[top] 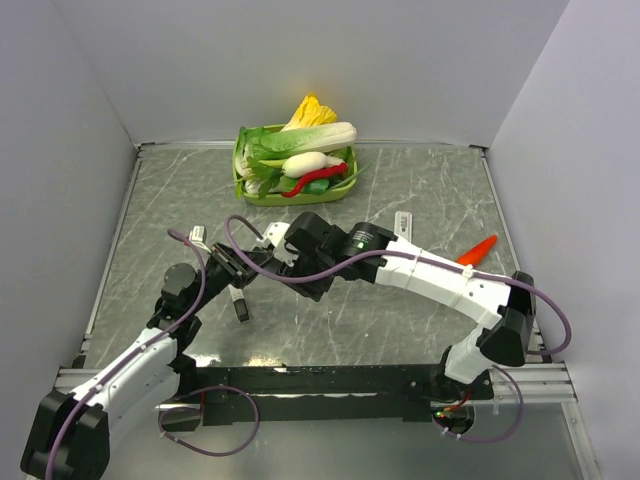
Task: Load the batteries into the remote control
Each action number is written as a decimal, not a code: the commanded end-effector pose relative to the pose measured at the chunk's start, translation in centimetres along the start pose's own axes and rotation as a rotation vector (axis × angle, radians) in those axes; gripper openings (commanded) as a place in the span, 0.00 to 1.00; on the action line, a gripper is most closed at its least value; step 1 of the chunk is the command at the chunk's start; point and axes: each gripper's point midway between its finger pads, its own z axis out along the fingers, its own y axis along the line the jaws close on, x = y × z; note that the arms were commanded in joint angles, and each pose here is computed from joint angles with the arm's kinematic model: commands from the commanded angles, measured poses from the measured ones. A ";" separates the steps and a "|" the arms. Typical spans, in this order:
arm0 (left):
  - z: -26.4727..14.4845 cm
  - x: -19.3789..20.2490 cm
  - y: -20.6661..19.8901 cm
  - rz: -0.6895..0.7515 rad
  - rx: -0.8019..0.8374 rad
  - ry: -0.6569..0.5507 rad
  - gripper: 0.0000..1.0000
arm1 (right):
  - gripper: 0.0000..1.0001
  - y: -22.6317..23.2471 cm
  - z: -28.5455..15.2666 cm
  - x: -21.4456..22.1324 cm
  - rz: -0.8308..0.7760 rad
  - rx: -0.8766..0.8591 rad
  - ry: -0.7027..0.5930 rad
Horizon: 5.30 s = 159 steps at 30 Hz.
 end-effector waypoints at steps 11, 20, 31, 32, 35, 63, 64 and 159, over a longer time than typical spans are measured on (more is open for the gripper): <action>0.1 -0.9 -3.0 0.054 0.056 -0.037 0.01 | 0.19 -0.5 0.4 -0.7 -0.009 0.061 0.077; -0.4 -1.4 -3.5 0.048 0.079 -0.083 0.01 | 0.20 -0.4 0.8 -0.3 0.013 0.065 0.119; -0.6 -1.0 -4.4 0.028 0.121 -0.075 0.01 | 0.26 -0.3 1.2 -0.8 0.014 0.064 0.107; -0.7 -1.0 -4.5 0.022 0.127 -0.079 0.01 | 0.29 -0.4 1.2 -0.8 0.017 0.064 0.107; -0.7 -0.9 -4.5 0.009 0.132 -0.075 0.01 | 0.35 -0.2 1.2 -0.8 0.014 0.054 0.109; -0.8 -0.4 -3.2 0.011 0.099 -0.056 0.01 | 0.63 -0.8 -0.8 -1.9 -0.023 0.076 0.069; -0.8 -0.4 -3.0 0.013 0.096 -0.055 0.01 | 0.65 -0.8 -1.0 -2.2 -0.021 0.076 0.061; 0.8 3.6 -7.9 0.173 0.095 0.354 0.01 | 0.66 3.9 -6.2 -3.0 -0.921 -0.226 -0.584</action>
